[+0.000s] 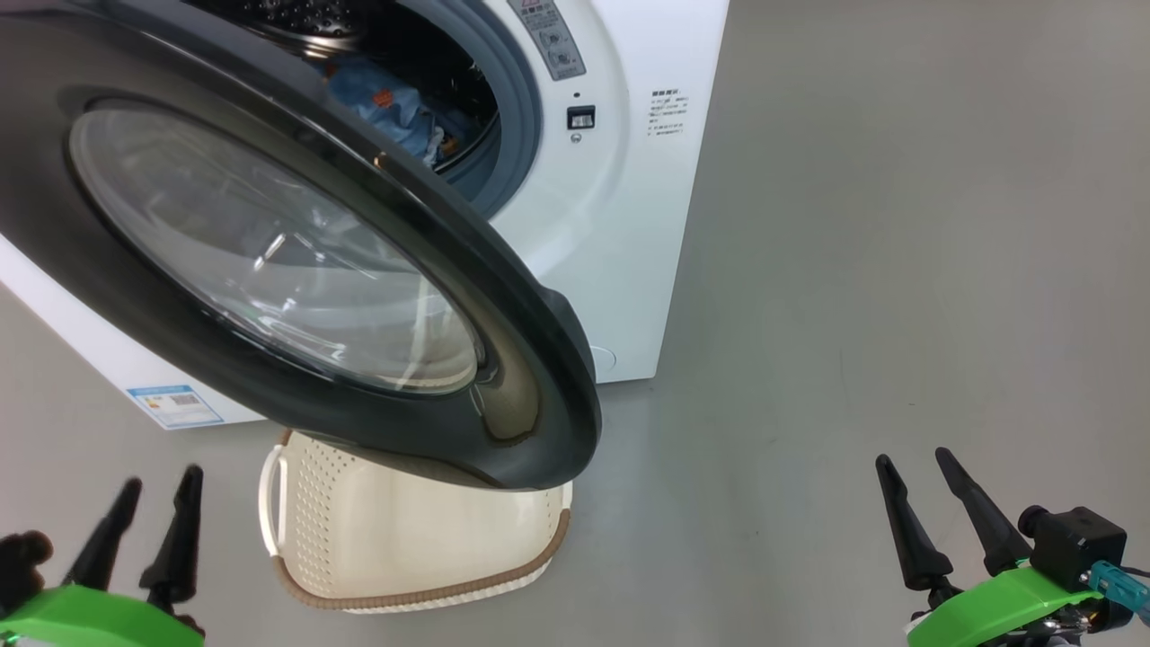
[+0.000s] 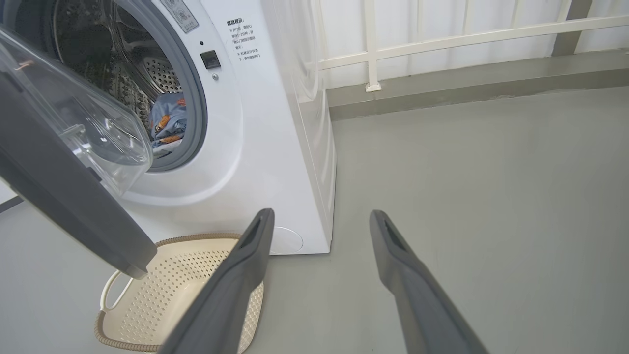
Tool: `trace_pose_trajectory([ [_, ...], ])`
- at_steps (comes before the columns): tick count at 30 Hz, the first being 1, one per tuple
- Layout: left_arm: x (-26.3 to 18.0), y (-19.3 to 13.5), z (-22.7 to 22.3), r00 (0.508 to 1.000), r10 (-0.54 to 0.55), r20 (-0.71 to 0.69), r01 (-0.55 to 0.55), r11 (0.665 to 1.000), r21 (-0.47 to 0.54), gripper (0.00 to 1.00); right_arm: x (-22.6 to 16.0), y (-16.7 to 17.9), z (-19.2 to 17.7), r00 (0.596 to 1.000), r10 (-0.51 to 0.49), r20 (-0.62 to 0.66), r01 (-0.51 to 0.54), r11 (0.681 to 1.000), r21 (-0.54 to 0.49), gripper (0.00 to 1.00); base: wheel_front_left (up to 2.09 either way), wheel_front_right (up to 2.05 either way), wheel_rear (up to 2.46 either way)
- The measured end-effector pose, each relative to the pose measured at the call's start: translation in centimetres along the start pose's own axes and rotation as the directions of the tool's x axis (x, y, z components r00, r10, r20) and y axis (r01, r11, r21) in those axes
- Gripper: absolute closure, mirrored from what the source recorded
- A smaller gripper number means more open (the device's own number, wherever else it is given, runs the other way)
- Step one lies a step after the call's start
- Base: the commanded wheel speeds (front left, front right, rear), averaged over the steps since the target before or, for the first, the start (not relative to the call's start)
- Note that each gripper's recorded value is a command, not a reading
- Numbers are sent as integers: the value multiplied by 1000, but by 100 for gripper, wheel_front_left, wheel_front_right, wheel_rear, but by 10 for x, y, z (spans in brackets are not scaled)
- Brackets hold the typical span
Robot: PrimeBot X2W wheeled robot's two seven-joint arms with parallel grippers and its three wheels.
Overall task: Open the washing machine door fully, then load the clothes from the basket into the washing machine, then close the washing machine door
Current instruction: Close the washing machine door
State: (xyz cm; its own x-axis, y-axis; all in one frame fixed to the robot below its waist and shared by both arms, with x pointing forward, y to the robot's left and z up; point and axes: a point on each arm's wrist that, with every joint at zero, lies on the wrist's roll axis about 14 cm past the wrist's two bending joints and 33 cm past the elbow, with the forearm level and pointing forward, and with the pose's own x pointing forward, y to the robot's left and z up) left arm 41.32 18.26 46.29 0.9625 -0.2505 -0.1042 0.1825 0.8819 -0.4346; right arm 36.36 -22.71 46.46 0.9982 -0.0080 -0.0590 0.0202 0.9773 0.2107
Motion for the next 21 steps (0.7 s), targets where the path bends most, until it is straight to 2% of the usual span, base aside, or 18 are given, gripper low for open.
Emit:
trace_pose_trajectory([
  [8, -6, -2, 18, 993, 34, 114, -45, 994, 99, 0, 0, -2, 3, 1000, -7, 11, 7, 1000, 3, 0, 0, 0, 0],
  [13, -10, -6, 11, 993, 33, 113, -52, 985, 164, 0, 1, -1, 3, 1000, -6, 10, 6, 1000, 5, 0, 0, 0, 0],
  [21, -11, -12, 3, 992, 50, 120, -71, 982, 173, 0, 2, 1, -1, 1000, -7, 3, 7, 1000, 13, 0, 0, 0, 0],
])
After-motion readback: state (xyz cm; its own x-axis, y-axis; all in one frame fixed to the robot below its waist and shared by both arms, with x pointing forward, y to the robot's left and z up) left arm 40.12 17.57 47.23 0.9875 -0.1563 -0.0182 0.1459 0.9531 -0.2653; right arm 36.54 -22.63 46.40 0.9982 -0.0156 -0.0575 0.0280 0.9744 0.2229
